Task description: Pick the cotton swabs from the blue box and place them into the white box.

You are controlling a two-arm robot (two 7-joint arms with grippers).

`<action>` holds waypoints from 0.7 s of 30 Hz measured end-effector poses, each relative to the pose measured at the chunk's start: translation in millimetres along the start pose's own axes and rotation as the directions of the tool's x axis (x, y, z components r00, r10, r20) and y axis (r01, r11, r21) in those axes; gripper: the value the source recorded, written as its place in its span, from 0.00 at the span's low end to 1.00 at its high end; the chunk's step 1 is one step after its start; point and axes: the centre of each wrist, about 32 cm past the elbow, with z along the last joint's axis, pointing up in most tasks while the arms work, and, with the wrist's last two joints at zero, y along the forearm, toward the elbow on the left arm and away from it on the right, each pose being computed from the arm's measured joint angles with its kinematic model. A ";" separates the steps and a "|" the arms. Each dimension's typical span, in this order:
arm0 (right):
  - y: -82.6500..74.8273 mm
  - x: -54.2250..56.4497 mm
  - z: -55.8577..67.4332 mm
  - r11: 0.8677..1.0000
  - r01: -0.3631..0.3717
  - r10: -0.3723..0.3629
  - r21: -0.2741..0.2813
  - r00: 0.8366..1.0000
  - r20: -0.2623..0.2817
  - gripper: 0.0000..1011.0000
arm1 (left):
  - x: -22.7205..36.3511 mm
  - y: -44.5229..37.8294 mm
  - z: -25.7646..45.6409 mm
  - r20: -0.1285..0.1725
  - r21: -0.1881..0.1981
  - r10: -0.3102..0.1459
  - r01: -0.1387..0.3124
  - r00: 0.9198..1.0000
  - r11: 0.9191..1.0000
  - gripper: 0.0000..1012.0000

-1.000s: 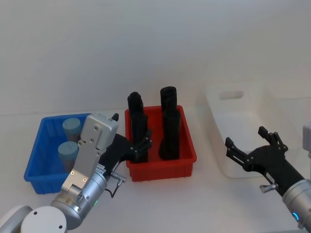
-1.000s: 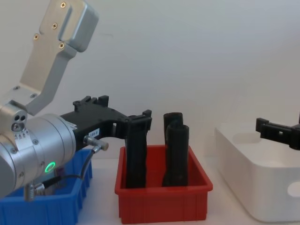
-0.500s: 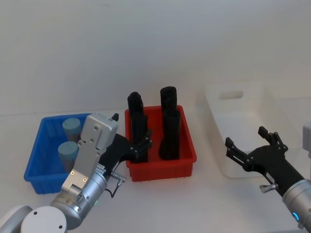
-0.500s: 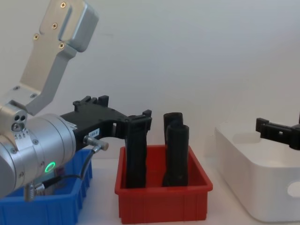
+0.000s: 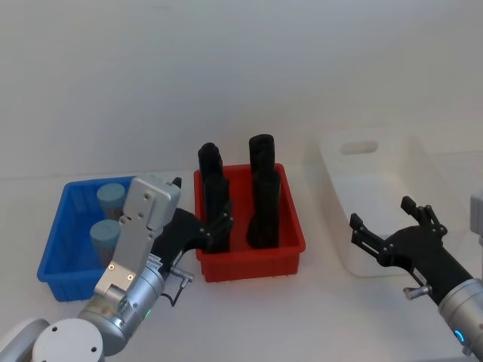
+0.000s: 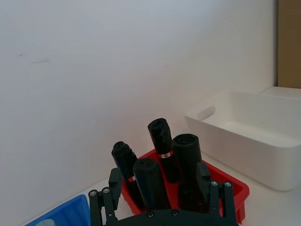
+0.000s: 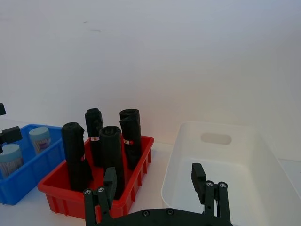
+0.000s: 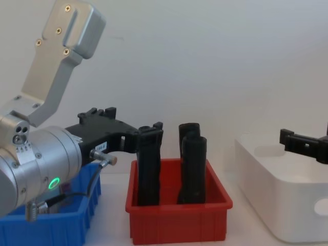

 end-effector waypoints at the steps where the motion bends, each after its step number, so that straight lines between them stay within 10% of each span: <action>1: 0.0 0.0 0.0 1.000 0.000 0.000 0.000 1.000 0.000 0.99 | 0.4 -0.3 -0.2 -0.003 0.003 0.003 -0.003 1.000 1.000 0.99; 21: 0.0 0.0 0.0 1.000 0.000 0.000 0.000 1.000 0.000 0.99 | 32.9 -13.2 -10.8 -0.062 0.142 0.145 -0.136 0.987 0.981 0.99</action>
